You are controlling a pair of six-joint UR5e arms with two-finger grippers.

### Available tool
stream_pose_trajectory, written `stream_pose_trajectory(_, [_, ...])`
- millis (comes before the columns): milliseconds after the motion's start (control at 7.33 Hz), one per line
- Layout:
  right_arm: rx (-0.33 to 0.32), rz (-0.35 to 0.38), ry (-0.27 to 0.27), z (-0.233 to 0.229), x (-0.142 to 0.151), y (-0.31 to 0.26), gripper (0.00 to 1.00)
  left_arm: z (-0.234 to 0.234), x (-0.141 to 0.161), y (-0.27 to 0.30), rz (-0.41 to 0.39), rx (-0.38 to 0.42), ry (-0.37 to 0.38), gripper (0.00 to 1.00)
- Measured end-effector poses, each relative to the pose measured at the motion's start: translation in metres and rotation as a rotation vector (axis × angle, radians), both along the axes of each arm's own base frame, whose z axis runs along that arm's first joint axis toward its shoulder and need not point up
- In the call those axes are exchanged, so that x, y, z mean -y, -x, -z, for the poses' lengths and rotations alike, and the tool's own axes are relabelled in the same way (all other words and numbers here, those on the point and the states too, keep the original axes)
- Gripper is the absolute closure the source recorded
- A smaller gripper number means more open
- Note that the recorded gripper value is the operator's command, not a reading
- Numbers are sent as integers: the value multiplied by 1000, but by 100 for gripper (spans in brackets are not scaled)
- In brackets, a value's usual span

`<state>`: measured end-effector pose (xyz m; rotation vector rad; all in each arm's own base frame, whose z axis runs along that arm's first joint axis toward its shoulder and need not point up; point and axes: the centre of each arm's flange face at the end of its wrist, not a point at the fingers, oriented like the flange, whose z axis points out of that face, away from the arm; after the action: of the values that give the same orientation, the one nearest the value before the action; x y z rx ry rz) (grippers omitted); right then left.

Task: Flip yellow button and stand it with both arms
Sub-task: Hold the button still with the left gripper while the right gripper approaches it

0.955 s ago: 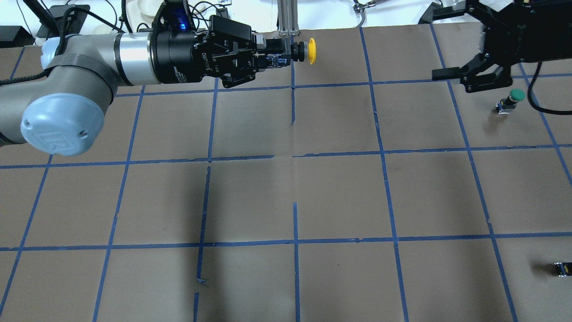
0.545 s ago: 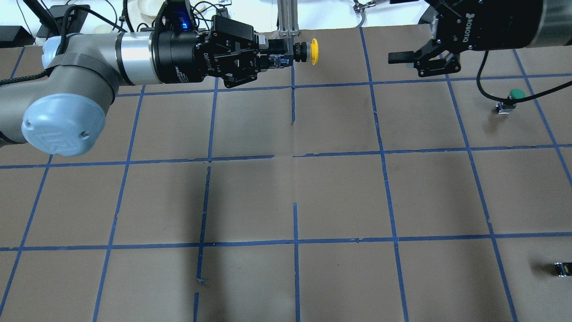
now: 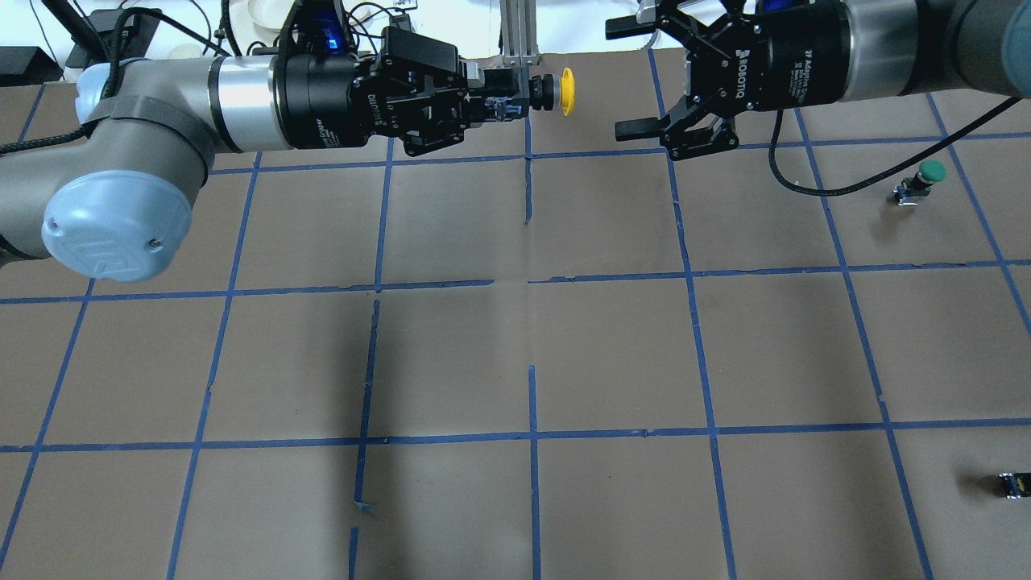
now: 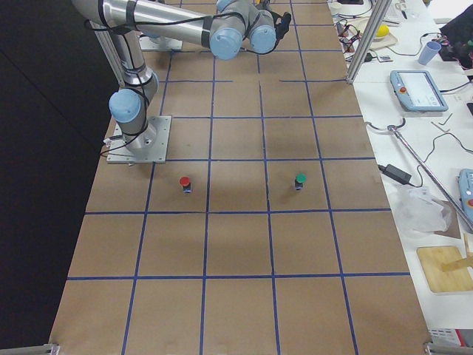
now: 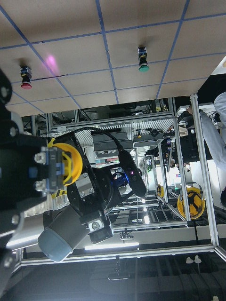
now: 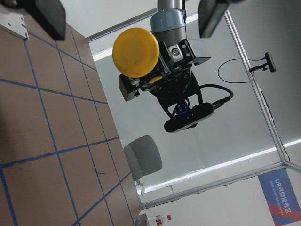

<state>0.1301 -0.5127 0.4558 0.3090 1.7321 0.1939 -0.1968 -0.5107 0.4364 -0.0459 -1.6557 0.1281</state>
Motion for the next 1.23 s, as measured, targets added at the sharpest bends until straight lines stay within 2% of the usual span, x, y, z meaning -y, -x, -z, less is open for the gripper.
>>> stream_pose_trajectory(273, [12,-29,-22,10,0,-19,3,0,0,0,0,0,5,85])
stream_pose_trajectory(545, [43,-42,7,6,1,-41,7,0,1,0,0,-1,6,85])
stream_pose_trajectory(818, [44,-46,45,5,4,-45,13,-1,0,0,0,-1,10,85])
stream_pose_trajectory(955, [38,-50,66,5,5,-45,21,-2,0,0,0,-1,12,85])
stream_pose_trajectory(1227, [32,-52,87,5,5,-44,63,-2,-1,0,0,-1,14,85])
